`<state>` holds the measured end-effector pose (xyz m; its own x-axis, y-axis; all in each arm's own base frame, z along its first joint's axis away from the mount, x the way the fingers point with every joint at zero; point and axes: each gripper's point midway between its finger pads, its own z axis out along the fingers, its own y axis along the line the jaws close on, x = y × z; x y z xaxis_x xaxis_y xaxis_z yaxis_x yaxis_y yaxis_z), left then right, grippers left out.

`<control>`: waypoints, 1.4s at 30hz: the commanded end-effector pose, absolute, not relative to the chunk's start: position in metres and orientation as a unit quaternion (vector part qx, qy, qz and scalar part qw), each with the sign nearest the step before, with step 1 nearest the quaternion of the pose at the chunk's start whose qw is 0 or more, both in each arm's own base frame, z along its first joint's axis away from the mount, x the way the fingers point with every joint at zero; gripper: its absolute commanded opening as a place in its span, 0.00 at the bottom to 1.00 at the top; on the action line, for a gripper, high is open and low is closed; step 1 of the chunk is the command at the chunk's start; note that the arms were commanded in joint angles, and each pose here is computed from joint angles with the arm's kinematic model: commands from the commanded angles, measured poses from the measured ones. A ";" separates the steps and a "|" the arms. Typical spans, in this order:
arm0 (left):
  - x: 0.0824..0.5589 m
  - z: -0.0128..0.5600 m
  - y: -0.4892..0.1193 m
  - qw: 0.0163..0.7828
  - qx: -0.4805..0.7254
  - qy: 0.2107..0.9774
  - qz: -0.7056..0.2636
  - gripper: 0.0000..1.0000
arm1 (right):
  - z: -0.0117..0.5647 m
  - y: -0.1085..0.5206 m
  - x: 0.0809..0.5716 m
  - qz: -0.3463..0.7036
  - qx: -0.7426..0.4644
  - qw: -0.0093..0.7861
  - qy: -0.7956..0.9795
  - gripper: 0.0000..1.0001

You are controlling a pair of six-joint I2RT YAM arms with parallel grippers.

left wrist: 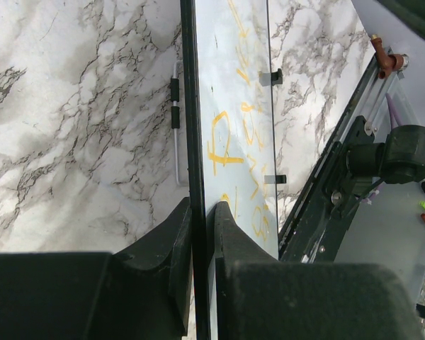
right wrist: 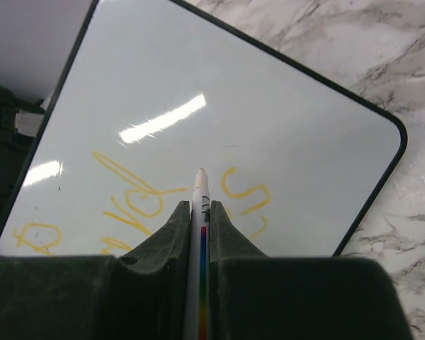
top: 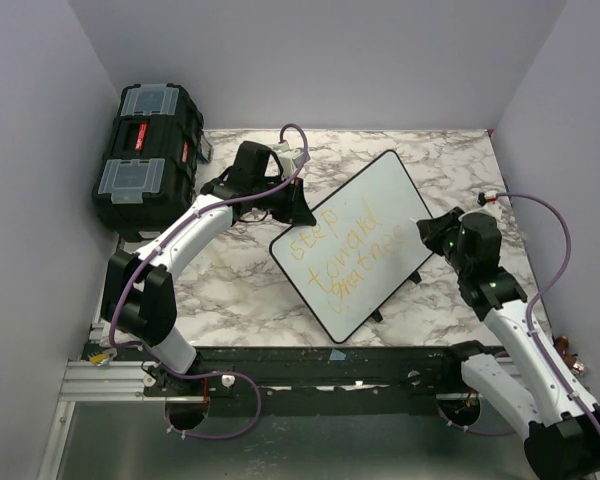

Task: Write a sentence on the whiteboard

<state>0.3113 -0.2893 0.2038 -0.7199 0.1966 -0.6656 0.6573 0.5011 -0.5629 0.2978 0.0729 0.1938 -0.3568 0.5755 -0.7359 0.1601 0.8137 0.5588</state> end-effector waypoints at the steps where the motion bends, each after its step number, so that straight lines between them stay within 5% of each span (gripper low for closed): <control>1: 0.303 0.195 -0.291 0.282 0.310 0.810 -0.410 0.00 | 0.218 0.054 0.313 0.159 0.249 0.561 0.773 0.01; 42: 0.304 0.193 -0.291 0.279 0.312 0.811 -0.409 0.00 | 0.176 0.054 0.358 0.147 0.253 0.509 0.809 0.01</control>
<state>0.3113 -0.2892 0.2038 -0.7190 0.1975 -0.6664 0.6585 0.5005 -0.5621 0.3481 0.0532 0.1619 -0.3758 0.5625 -0.7365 0.2905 0.8262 0.4827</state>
